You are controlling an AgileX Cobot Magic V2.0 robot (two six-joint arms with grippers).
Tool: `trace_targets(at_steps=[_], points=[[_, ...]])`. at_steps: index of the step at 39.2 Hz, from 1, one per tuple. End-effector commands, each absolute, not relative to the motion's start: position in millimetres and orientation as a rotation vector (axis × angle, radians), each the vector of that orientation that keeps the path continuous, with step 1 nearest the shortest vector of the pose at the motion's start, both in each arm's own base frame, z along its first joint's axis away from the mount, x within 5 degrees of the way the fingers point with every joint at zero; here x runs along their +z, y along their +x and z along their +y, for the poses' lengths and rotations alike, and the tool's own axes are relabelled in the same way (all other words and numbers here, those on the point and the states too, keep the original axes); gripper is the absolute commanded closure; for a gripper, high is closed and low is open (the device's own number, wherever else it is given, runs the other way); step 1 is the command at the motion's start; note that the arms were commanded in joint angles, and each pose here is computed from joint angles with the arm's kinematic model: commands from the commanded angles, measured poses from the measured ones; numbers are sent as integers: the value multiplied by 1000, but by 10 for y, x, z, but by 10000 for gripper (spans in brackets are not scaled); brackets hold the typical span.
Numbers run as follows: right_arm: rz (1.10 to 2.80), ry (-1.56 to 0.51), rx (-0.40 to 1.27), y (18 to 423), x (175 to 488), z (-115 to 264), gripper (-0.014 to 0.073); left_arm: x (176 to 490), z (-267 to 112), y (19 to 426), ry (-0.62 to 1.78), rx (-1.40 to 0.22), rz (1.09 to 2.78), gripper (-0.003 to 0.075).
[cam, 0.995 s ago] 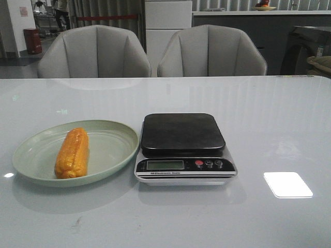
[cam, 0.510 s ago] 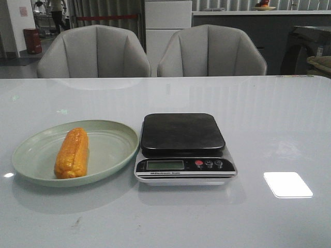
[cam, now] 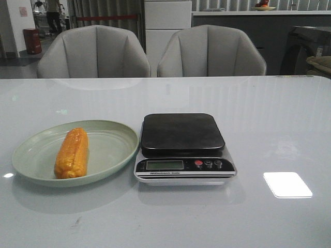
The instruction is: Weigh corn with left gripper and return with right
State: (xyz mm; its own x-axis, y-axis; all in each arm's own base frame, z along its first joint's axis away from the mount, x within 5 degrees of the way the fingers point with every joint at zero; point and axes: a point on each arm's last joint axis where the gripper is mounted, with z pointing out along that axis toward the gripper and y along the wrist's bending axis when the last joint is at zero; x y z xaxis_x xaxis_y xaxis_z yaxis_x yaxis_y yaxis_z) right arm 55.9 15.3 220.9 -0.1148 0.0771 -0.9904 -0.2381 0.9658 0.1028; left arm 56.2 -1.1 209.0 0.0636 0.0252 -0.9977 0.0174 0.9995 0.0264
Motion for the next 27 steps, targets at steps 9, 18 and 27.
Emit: trace_targets(at_steps=[9,18,27], points=[[1518,-33,140,556,2007,62,428,2076,-8,551,25,2,1429,598],[1526,-37,134,553,1995,61,428,2073,-8,553,25,2,1433,598],[1528,-37,134,553,1994,61,428,2073,-8,553,25,2,1433,598]])
